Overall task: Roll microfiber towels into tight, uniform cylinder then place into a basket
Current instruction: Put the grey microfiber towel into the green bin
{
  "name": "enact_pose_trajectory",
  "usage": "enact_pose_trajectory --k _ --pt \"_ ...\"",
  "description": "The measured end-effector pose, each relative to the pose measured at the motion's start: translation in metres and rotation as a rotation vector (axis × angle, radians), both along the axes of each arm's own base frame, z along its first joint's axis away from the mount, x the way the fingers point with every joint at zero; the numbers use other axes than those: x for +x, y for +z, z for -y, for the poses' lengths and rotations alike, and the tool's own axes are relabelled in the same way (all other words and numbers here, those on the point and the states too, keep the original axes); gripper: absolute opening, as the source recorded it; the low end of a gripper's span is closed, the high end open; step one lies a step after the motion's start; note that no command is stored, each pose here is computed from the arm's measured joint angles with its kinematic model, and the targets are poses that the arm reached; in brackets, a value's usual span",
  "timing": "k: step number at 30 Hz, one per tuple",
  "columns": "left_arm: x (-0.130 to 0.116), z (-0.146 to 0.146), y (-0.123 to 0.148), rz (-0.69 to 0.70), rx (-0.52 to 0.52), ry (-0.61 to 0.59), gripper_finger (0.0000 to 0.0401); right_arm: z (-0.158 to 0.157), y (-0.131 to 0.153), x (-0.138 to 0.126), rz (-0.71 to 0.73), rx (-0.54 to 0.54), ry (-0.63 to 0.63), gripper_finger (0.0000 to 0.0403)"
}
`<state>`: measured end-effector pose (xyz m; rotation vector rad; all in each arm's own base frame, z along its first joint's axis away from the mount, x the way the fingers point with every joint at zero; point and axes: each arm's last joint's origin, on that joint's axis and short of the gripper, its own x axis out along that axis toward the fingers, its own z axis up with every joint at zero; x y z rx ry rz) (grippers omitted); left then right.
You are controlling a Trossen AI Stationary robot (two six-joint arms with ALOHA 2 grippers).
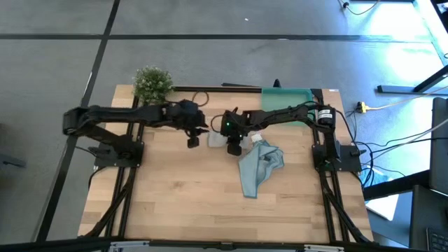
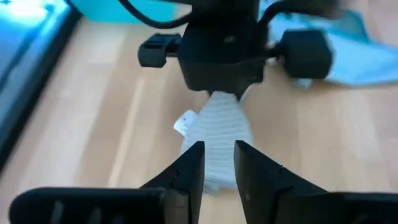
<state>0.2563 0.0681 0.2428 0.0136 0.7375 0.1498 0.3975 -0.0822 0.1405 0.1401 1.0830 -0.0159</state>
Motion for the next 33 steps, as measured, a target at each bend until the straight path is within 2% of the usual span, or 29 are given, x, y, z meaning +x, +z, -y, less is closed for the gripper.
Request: enact_pose_trajectory --k 8,12,15,25,30,33 --pt "-0.035 0.008 0.036 0.088 0.032 0.104 0.0082 0.026 0.032 -0.003 0.029 -0.086 0.011 0.0046" --pt "-0.047 0.010 0.044 0.099 0.050 0.153 0.0081 0.042 0.050 -0.009 0.025 -0.123 0.020 0.0046" --pt "-0.051 0.010 0.046 0.102 0.066 0.176 0.0080 0.056 0.069 -0.018 0.031 -0.188 0.010 0.0046" --pt "-0.053 0.010 0.048 0.108 0.074 0.186 0.0080 0.093 0.130 -0.078 0.006 -0.319 -0.037 0.0046" --pt "-0.053 0.010 0.048 0.108 0.074 0.187 0.0080 0.109 0.147 -0.112 0.008 -0.349 -0.088 0.0046" --pt "-0.053 0.010 0.048 0.108 0.074 0.188 0.0080 0.116 0.147 -0.136 -0.015 -0.359 -0.124 0.0046"
